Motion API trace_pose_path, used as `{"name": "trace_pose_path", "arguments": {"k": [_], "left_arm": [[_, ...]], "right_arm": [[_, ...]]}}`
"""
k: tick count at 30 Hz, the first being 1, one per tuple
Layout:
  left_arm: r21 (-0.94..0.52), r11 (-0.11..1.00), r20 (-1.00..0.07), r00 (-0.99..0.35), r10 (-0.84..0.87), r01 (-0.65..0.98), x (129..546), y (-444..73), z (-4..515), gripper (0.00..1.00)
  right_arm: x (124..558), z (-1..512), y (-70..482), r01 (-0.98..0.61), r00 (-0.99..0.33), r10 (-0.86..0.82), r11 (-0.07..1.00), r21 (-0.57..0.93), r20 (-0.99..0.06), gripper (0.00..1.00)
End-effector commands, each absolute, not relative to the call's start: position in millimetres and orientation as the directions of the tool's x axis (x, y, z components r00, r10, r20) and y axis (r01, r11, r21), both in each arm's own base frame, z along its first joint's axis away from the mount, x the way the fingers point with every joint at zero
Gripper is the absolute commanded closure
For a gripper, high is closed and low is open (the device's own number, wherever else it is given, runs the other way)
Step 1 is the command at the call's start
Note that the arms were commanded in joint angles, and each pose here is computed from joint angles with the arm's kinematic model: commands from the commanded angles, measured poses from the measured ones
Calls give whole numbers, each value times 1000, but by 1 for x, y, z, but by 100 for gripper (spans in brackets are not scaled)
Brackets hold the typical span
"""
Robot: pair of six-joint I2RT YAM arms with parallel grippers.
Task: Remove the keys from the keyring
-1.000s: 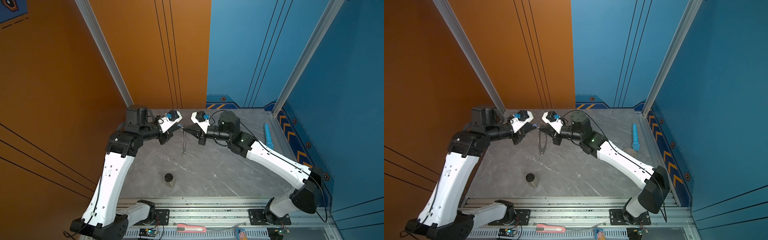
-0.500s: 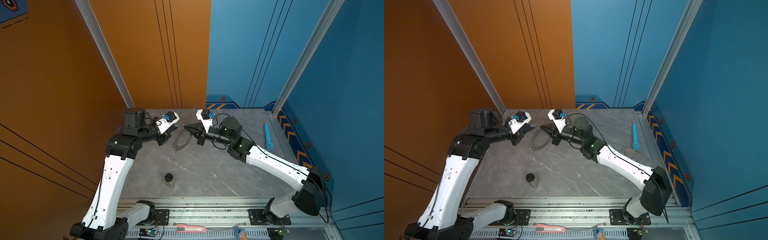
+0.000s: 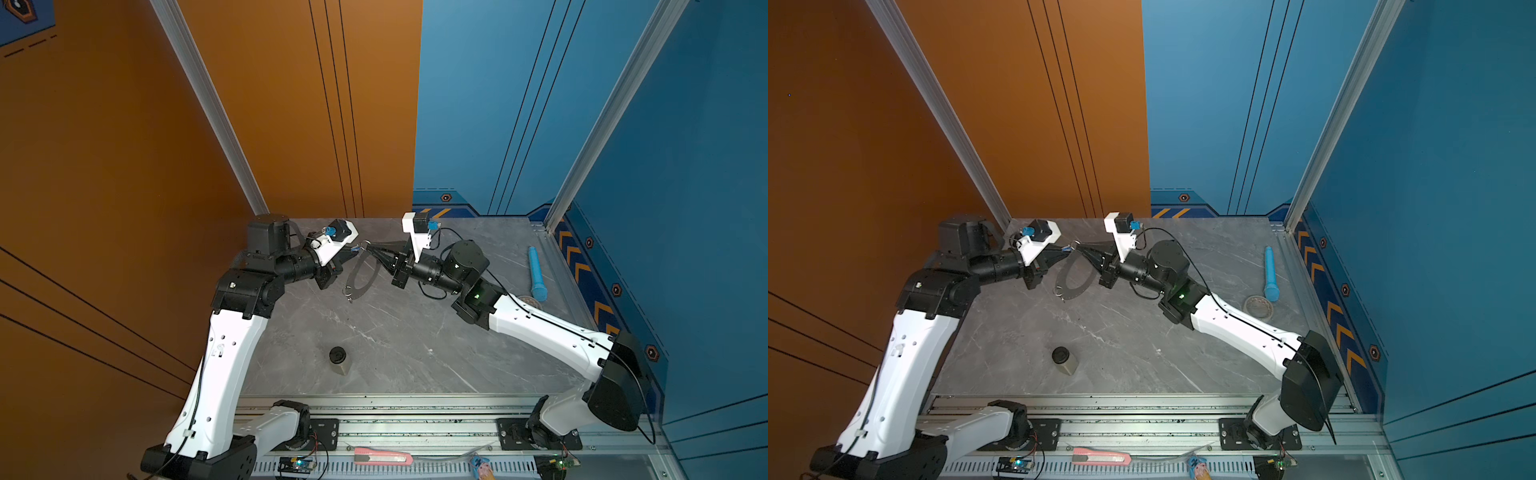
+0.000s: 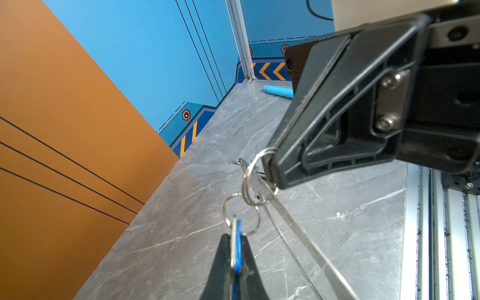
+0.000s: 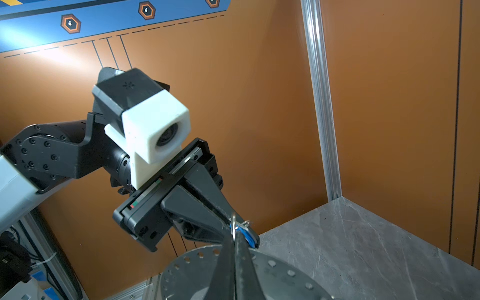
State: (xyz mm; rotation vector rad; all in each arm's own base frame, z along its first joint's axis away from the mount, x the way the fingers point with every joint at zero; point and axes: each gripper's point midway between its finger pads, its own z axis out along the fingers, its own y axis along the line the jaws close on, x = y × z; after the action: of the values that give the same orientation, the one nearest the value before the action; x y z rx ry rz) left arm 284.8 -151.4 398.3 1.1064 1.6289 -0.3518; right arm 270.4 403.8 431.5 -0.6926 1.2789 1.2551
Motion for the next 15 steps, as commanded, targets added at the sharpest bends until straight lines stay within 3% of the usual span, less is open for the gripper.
{"name": "trace_pose_path", "arguments": {"k": [1, 15], "left_arm": [[285, 535, -887, 8, 461, 795, 278, -150, 402, 100], [240, 531, -889, -35, 456, 813, 270, -159, 388, 100]], "right_arm": [[268, 450, 396, -939, -136, 374, 248, 240, -917, 100], [266, 468, 391, -932, -163, 490, 208, 297, -856, 100]]}}
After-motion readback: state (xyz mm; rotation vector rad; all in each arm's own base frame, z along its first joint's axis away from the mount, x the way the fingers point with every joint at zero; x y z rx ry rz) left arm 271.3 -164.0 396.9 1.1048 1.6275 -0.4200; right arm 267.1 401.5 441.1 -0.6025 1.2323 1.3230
